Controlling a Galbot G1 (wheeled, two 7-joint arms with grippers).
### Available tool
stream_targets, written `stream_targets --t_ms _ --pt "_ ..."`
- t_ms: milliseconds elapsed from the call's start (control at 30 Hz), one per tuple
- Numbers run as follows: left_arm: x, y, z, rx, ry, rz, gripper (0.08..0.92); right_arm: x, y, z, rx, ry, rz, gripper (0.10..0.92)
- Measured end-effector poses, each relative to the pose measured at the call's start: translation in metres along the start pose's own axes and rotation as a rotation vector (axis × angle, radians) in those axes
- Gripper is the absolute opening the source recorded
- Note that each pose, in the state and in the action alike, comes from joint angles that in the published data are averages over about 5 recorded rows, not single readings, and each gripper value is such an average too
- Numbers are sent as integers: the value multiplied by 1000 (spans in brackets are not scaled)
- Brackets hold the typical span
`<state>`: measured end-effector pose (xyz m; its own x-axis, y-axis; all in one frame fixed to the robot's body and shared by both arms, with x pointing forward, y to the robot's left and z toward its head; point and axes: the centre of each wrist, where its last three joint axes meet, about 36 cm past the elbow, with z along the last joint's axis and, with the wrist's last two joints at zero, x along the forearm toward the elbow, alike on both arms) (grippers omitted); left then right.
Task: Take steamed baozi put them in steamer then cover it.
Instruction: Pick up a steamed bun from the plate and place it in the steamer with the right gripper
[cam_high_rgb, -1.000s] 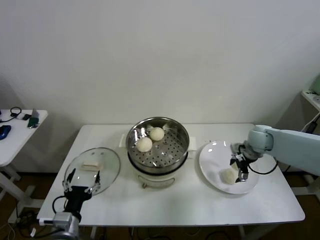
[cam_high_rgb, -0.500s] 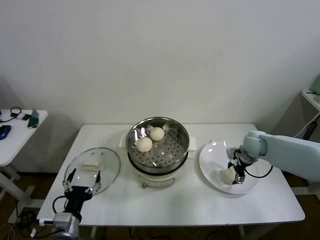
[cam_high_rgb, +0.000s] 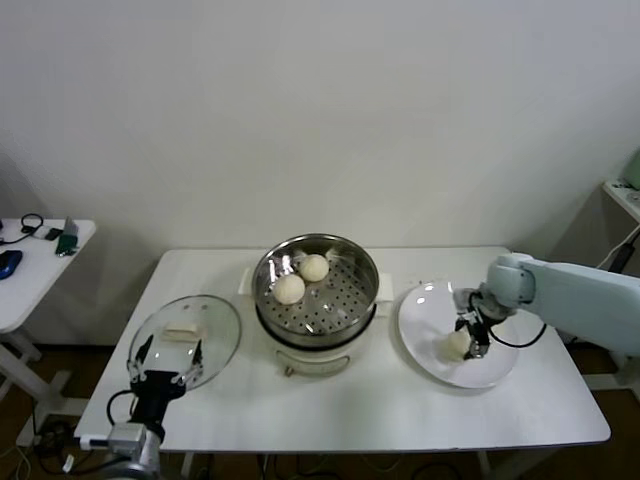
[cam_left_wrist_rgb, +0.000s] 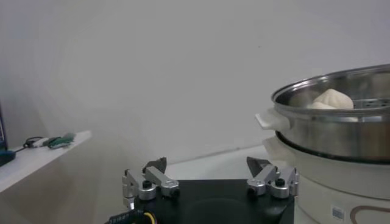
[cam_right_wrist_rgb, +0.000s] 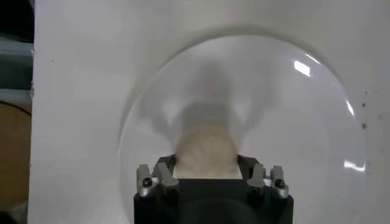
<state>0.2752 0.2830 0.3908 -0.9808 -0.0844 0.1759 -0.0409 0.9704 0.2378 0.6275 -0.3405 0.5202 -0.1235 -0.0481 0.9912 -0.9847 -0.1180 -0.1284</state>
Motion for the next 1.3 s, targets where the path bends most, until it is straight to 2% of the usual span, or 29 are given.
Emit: stream_targets --t_ms 367,500,633,867,1067,1300 --pt "-1 -4 -8 -6 -11 1 823 152 -52 -62 338 -43 150 687" --pt "0 -4 -8 -9 -12 0 823 200 -54 -106 520 -59 205 687" --pt "1 -3 -9 -9 -12 -5 823 226 -45 -159 710 -71 231 687" --pt "5 2 -9 -8 -13 -18 823 220 -22 -237 999 -62 216 687" --pt "9 6 -9 -8 -14 -28 823 183 -12 -278 1161 -39 184 687" --pt "9 10 -7 -12 -11 -36 823 133 -8 -303 1252 -30 149 687"
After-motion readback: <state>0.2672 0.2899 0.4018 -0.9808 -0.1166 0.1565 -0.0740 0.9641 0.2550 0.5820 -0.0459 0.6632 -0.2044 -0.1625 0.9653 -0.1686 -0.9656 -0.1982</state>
